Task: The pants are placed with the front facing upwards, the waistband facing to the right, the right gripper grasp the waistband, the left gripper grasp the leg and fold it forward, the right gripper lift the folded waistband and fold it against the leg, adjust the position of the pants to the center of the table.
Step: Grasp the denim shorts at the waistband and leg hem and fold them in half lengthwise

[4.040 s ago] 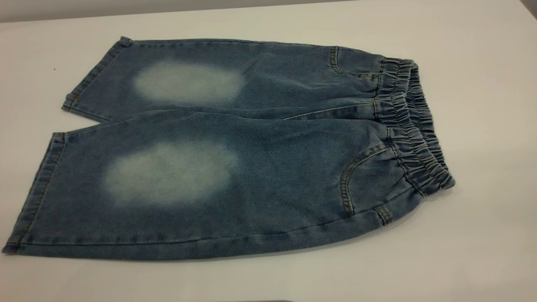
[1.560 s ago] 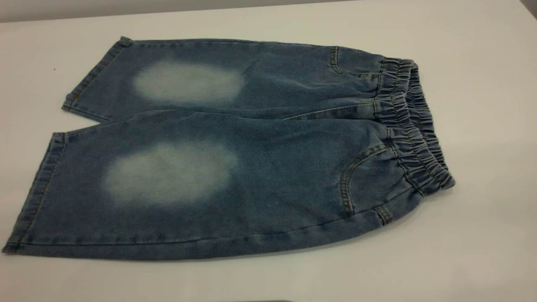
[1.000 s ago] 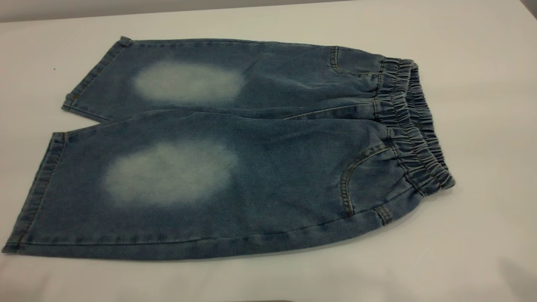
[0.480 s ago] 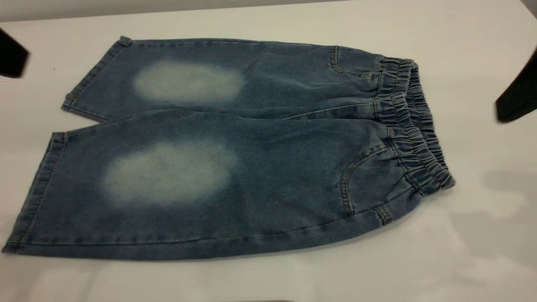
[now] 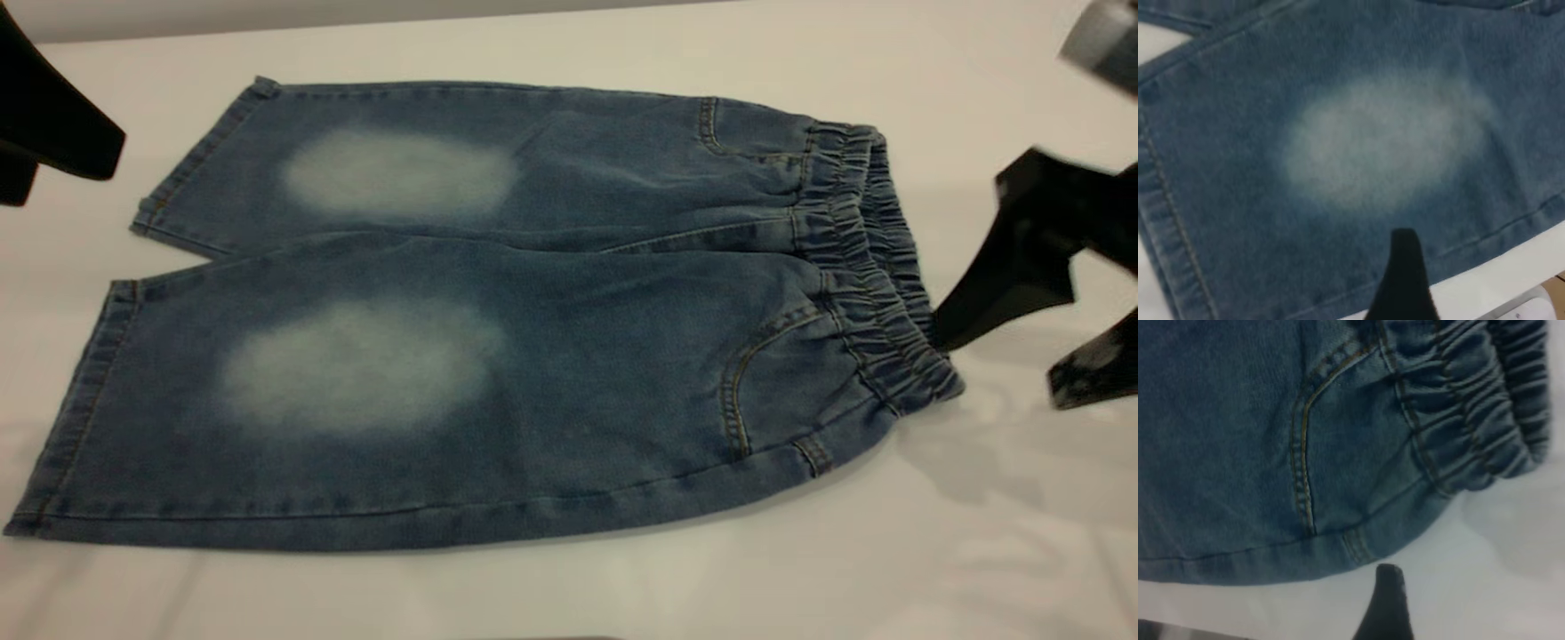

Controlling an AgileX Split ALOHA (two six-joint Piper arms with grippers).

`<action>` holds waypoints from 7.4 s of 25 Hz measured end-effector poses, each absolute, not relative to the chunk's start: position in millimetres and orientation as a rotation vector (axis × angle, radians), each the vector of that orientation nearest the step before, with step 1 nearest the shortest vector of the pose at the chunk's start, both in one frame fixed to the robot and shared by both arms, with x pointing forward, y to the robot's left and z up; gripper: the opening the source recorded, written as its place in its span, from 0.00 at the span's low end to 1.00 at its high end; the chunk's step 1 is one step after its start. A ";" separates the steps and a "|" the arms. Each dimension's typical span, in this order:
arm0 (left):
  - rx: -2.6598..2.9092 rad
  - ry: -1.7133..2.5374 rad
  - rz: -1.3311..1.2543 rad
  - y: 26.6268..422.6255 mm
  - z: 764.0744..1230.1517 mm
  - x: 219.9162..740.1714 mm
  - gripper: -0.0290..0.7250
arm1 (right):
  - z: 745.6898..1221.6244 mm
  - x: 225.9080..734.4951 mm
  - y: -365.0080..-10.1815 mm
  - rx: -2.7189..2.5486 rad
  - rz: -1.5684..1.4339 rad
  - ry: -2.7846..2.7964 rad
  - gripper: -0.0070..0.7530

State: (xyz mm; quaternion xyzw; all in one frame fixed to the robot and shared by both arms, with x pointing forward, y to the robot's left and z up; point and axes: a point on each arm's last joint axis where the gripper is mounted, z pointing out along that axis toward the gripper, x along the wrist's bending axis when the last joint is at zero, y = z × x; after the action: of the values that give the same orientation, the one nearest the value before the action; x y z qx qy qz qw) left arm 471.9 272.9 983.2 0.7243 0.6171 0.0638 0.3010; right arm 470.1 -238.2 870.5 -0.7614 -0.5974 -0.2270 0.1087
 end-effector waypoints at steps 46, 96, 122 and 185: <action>2.031 1.469 0.194 245.4 984.3 470.3 0.74 | 818.3 503.9 -249.6 -2.178 -0.841 -1.519 0.69; 2.850 1.399 0.074 280.7 869.8 484.0 0.71 | 806.8 505.6 -242.1 -2.029 -0.967 -1.562 0.06; 2.853 1.418 0.069 281.0 823.8 495.4 0.18 | 807.2 505.6 -241.8 -2.022 -0.973 -1.564 0.08; 2.280 1.335 0.833 220.5 912.3 689.6 0.21 | 851.9 563.2 -251.2 -2.410 -0.884 -0.632 0.08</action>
State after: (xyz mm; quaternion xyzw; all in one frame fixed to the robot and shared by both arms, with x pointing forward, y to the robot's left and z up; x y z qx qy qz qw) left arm 689.6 220.5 912.3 0.8090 0.4735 0.2955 0.1846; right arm 563.2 -251.2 851.9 -0.8835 -0.2317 -0.3242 0.2463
